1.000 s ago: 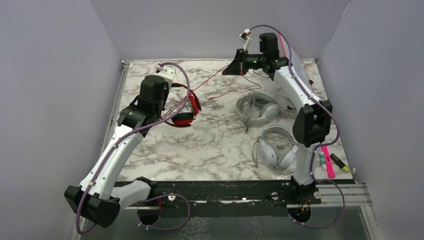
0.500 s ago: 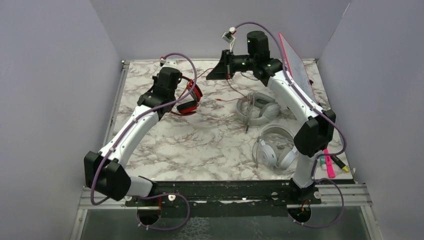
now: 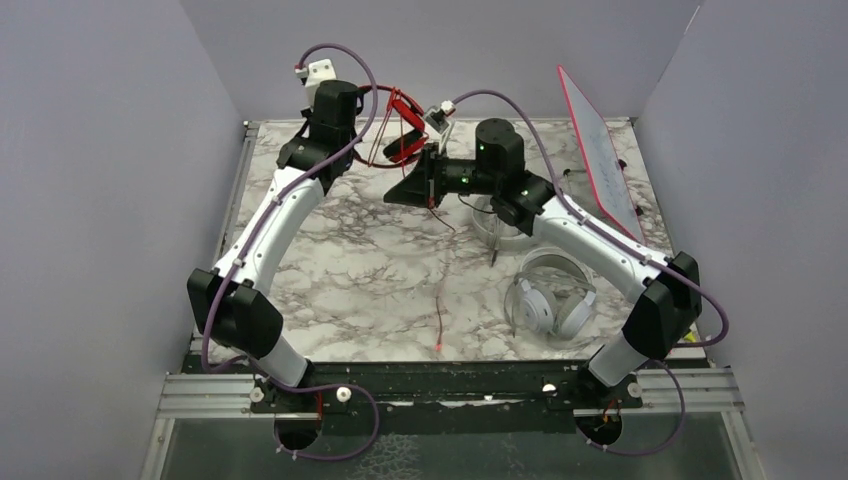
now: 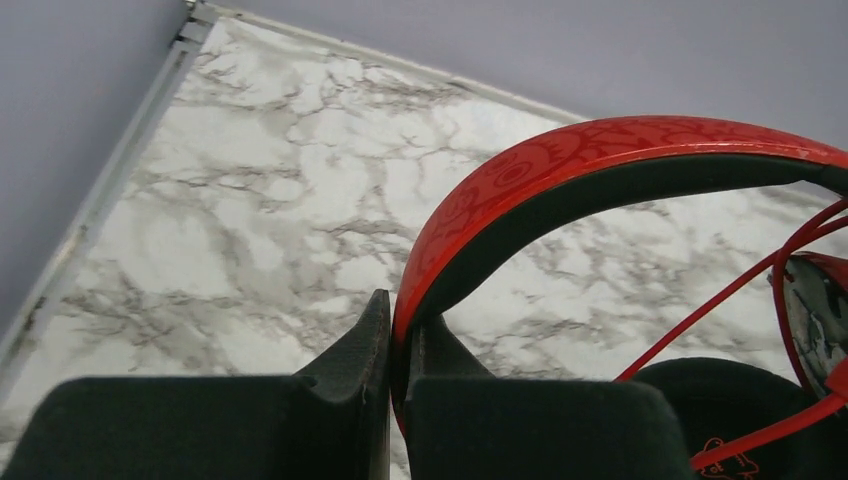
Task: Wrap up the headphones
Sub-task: Wrap the headphones cable around the headphones.
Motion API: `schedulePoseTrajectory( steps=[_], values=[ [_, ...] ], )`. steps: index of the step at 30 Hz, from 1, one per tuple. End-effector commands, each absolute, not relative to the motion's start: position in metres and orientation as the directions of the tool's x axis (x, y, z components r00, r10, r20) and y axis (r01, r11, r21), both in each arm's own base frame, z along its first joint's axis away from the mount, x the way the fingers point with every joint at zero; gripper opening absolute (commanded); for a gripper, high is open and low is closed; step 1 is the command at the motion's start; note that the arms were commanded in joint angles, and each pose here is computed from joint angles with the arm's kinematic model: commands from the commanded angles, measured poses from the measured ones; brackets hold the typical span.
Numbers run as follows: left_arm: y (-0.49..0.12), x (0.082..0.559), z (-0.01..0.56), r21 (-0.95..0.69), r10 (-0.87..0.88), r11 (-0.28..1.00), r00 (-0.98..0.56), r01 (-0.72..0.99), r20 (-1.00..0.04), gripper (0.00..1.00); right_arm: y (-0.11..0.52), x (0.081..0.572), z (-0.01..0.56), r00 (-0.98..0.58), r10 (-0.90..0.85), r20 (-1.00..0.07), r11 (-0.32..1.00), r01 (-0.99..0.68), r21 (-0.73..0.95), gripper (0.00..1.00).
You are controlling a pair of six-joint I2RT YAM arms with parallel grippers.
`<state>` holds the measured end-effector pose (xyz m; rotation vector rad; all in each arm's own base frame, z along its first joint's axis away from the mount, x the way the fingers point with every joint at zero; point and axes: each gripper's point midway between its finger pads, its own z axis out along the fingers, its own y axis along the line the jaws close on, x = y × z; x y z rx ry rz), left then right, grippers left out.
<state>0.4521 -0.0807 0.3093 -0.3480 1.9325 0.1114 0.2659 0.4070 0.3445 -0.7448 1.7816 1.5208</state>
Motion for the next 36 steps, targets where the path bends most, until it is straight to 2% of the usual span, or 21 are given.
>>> schedulePoseTrajectory(
  steps=[1, 6, 13, 20, 24, 28, 32, 36],
  values=[
    [-0.108, 0.468, 0.364, -0.416, -0.460, 0.881, -0.202, -0.225, -0.865, 0.00, 0.425, 0.250, 0.358, -0.547, 0.094, -0.832, 0.128, -0.822, 0.555, 0.01],
    [-0.124, 0.463, 0.403, -0.594, -0.608, 0.794, -0.163, -0.132, -0.777, 0.00, 0.436, 0.249, 0.332, -0.530, 0.133, -0.837, 0.165, -0.821, 0.546, 0.01],
    [-0.133, 0.444, 0.458, -0.707, -0.697, 0.707, -0.146, 0.027, -0.702, 0.00, 0.422, 0.250, 0.309, -0.538, 0.229, -0.811, 0.197, -0.791, 0.580, 0.01],
    [-0.143, 0.413, 0.492, -0.699, -0.676, 0.694, -0.178, 0.174, -0.715, 0.00, 0.409, 0.273, 0.265, -0.606, 0.196, -0.771, 0.208, -0.743, 0.637, 0.01],
    [-0.154, 0.392, 0.502, -0.686, -0.648, 0.677, -0.225, 0.267, -0.728, 0.00, 0.405, 0.284, 0.240, -0.664, 0.127, -0.737, 0.135, -0.724, 0.676, 0.01],
    [-0.166, 0.376, 0.502, -0.690, -0.631, 0.645, -0.281, 0.330, -0.723, 0.00, 0.412, 0.284, 0.228, -0.649, 0.051, -0.759, 0.077, -0.755, 0.651, 0.01],
    [-0.166, 0.363, 0.503, -0.666, -0.599, 0.655, -0.292, 0.358, -0.746, 0.00, 0.396, 0.310, 0.220, -0.649, 0.099, -0.755, 0.174, -0.735, 0.655, 0.01],
    [-0.169, 0.342, 0.509, -0.575, -0.507, 0.685, -0.273, 0.449, -0.817, 0.00, 0.368, 0.337, 0.210, -0.675, 0.096, -0.732, 0.159, -0.716, 0.680, 0.01]
  ],
)
